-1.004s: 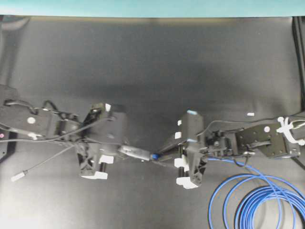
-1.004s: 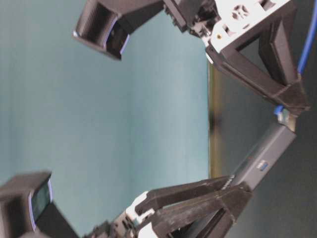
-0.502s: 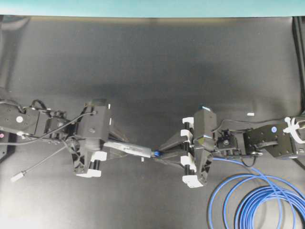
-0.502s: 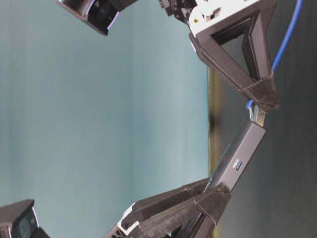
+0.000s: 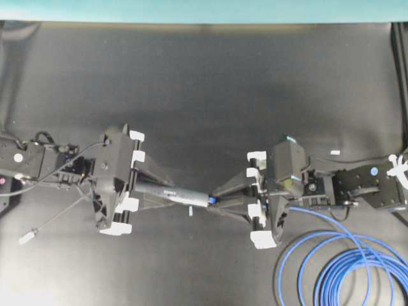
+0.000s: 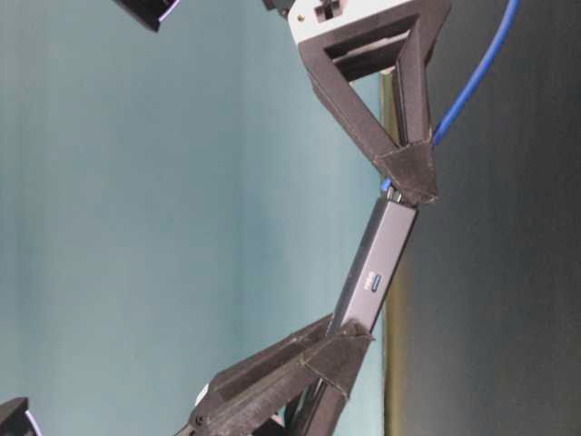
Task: Insert the LAN cable into the hub.
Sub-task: 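Push the right gripper's plug leftward into the hub's LAN port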
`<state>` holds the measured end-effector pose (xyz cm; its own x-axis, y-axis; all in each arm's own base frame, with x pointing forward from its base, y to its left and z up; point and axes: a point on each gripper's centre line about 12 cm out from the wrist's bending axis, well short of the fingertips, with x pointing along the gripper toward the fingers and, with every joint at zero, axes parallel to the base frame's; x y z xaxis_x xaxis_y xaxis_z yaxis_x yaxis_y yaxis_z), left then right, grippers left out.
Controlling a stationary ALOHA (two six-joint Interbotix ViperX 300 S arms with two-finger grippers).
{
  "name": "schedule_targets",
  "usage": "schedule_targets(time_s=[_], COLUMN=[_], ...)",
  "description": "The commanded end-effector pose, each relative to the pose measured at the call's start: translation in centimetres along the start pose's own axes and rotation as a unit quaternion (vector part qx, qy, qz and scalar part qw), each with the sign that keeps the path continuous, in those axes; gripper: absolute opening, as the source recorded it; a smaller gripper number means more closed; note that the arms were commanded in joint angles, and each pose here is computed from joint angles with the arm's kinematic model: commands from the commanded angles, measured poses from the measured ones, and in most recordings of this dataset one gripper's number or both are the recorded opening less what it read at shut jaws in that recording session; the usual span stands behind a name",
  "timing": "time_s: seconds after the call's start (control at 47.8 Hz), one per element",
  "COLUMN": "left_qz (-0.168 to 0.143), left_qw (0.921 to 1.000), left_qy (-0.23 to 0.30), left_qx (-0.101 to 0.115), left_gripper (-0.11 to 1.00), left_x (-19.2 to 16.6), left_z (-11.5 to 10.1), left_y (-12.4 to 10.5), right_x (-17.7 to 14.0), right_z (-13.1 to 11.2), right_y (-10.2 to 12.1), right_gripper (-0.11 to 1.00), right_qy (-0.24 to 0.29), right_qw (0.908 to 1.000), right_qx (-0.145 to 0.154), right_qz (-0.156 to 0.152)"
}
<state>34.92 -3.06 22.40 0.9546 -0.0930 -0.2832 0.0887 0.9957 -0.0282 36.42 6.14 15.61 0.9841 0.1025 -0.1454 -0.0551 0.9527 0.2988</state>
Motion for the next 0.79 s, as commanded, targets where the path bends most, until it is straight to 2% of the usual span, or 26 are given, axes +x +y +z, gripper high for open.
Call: schedule_targets(time_s=[0.0,0.167,0.251,0.355,0.46,0.586,0.669,0.711,0.774], left_qz=[0.000,0.002,0.005,0.006,0.007,0.008,0.008,0.009,0.010], left_qw=[0.9995,0.9999,1.0000,0.9987,0.9958,0.9941,0.9933,0.9925,0.9906], left_qy=[-0.031,-0.012,0.001,0.050,0.090,0.108,0.114,0.121,0.136], left_qx=[0.003,0.008,0.000,-0.006,-0.013,-0.013,-0.014,-0.014,-0.015], left_gripper=[0.28,0.28,0.28,0.28,0.28,0.28,0.28,0.28,0.28], left_x=[0.6,1.3,1.1,0.9,0.8,0.9,0.9,0.9,0.8], left_z=[1.8,1.7,1.3,-0.2,-1.1,-1.4,-1.6,-1.9,-2.3], left_y=[0.1,0.2,0.3,0.2,0.1,0.1,0.1,0.1,0.2], right_x=[0.4,0.6,0.5,0.6,0.8,0.8,0.6,0.5,0.2], right_z=[2.3,2.3,1.8,0.9,-0.5,-1.4,-1.7,-1.7,-2.0], right_y=[0.4,0.4,0.4,0.1,-0.2,-0.2,-0.3,-0.3,-0.4], right_gripper=[0.13,0.13,0.13,0.13,0.13,0.14,0.14,0.20,0.39], right_qy=[-0.044,-0.037,-0.022,0.018,0.085,0.130,0.139,0.142,0.145], right_qw=[0.9990,0.9993,0.9997,0.9998,0.9962,0.9912,0.9898,0.9895,0.9889], right_qx=[0.003,0.002,0.002,0.003,0.000,-0.005,-0.005,-0.004,-0.004], right_qz=[0.007,0.007,0.004,-0.006,-0.020,-0.026,-0.028,-0.029,-0.030])
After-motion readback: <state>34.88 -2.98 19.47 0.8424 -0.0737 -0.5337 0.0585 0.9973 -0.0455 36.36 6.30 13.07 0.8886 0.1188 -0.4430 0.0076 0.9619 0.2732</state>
